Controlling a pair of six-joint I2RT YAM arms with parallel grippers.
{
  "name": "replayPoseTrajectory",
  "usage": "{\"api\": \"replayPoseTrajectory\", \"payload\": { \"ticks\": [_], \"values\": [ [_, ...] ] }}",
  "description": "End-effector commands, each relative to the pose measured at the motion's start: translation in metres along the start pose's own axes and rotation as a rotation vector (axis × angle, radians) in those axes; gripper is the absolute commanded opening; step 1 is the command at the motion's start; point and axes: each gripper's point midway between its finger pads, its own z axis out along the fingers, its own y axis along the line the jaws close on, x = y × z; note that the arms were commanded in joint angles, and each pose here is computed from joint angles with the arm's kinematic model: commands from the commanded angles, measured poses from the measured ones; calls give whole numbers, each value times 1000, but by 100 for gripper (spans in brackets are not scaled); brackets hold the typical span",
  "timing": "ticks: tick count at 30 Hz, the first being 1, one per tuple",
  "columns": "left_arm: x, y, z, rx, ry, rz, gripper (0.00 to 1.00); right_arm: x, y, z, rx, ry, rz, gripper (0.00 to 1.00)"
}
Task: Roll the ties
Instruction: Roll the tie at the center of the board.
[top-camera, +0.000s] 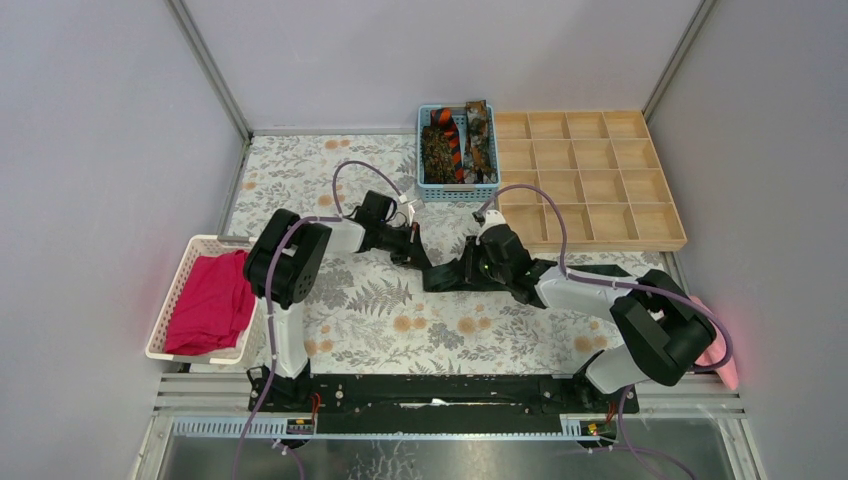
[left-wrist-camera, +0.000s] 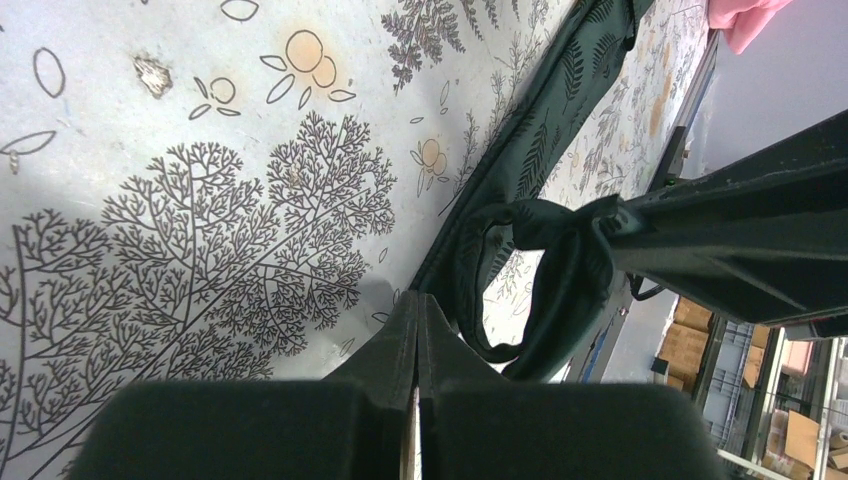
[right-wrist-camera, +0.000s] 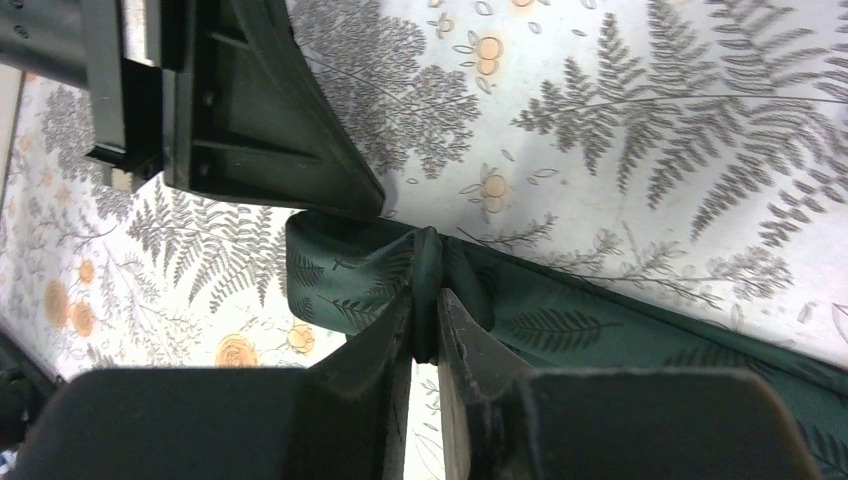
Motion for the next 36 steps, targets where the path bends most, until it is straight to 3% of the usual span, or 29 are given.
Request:
{"api": "replayPoseTrajectory", "payload": {
  "ticks": [1, 8, 19, 22, 27, 36],
  "values": [
    [-9, -10, 3, 26, -15, 31, 0, -17, -12, -8, 72, -90, 30, 19],
    [-24, -20, 6, -12, -55, 71, 0, -21, -6, -4, 81, -53, 73, 19],
    [-34, -21, 6, -143, -75, 115, 0, 19, -54, -3, 279, 2, 152, 16],
    [-33, -20, 10, -138, -66, 110, 0, 22, -62, -7, 323, 4, 151, 26],
    [-34, -18, 14, -137, -56, 110, 0, 25, -69, -10, 357, 9, 136, 54],
    [-42, -16, 20, -128, -61, 121, 0, -1, -61, -16, 369, -22, 101, 57]
  ]
}}
